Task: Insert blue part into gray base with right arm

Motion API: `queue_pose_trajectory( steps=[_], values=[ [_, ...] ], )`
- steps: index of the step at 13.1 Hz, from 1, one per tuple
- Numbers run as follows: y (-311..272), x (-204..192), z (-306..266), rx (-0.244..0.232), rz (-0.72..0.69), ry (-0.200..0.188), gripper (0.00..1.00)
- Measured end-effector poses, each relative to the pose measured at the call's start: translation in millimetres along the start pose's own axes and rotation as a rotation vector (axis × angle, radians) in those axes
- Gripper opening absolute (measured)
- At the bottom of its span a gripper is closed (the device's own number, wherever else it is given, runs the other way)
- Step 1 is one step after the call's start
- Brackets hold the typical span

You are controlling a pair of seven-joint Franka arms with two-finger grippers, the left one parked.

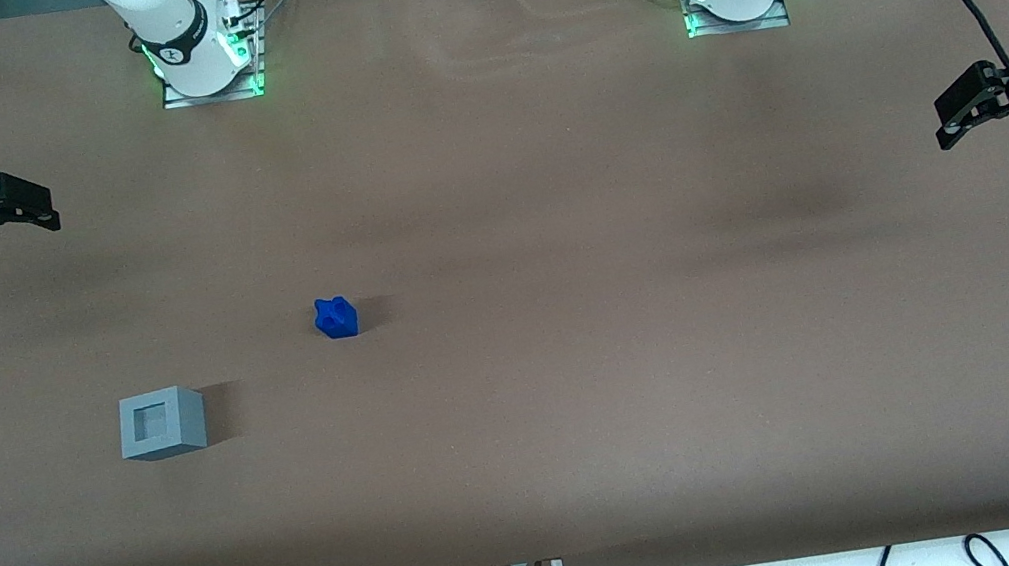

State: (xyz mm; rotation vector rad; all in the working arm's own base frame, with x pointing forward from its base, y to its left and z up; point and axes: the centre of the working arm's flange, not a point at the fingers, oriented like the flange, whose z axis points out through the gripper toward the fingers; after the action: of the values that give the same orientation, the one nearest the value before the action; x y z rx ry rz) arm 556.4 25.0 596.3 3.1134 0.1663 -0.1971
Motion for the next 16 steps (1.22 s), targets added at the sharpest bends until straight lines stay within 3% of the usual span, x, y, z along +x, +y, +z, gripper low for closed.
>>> queue_pose_trajectory(
  steps=[10, 16],
  values=[
    [-9, 7, 9, 0.006, 0.008, -0.002, 0.99],
    [-88, 50, 89, 0.051, 0.165, 0.072, 0.99]
  ],
)
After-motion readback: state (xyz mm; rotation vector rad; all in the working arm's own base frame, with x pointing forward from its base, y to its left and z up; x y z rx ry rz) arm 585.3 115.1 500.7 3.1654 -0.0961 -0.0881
